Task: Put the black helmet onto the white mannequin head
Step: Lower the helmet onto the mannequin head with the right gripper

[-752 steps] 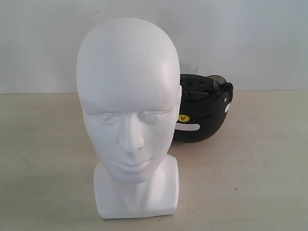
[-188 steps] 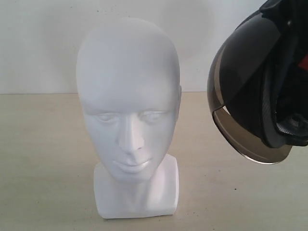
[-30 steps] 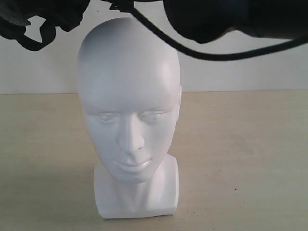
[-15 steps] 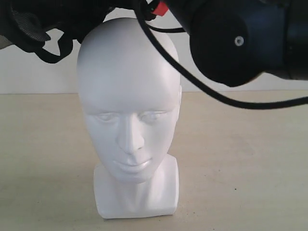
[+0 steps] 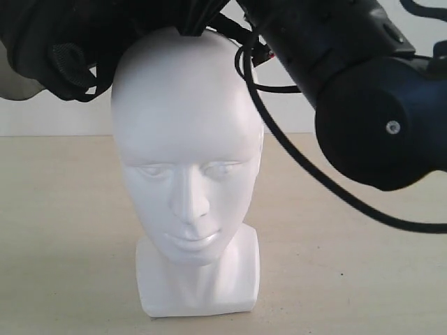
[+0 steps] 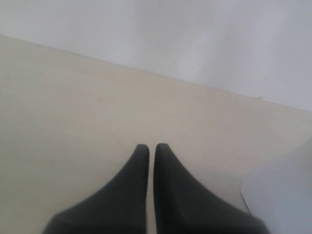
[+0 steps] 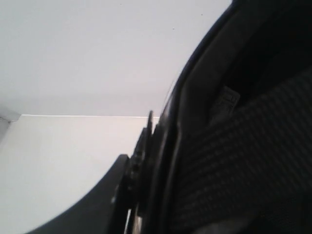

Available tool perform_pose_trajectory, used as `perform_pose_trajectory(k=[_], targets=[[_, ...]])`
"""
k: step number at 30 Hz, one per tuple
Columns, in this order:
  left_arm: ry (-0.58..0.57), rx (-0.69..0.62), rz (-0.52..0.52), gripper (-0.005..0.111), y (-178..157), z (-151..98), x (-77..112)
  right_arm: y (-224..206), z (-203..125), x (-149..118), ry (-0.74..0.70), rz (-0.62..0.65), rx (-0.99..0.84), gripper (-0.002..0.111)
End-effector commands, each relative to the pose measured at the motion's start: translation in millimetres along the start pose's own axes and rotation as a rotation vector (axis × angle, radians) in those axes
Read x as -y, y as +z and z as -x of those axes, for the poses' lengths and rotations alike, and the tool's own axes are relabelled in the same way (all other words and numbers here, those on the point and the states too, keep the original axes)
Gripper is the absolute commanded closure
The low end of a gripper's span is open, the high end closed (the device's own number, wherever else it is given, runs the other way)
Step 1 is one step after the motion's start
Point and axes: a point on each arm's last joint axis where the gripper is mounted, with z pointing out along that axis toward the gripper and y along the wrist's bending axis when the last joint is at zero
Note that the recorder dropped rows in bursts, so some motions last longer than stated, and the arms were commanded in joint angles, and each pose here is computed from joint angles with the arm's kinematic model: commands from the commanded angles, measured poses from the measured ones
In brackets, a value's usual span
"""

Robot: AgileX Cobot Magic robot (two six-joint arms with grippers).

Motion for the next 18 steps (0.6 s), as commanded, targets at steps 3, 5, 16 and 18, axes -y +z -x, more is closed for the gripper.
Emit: perform_pose_trajectory(k=[3,5,16,18], targets=[[0.004,0.0,-0.009,0.102,0,-1,0.3,-7,1,-30,-0.005,0.197,0.014,0.108],[0.004,0.0,-0.009,0.102,0,-1,0.3,-8,2,-28,-0.01,0.188,0.015,0.108],[0.004,0.0,-0.009,0.102,0,-1,0.3,-30,12,-7,-0.044,0.145,0.057,0.108],[0.004,0.0,-0.009,0.102,0,-1,0.3,-34,15,-3,-0.042,0.127,0.073,0.108]])
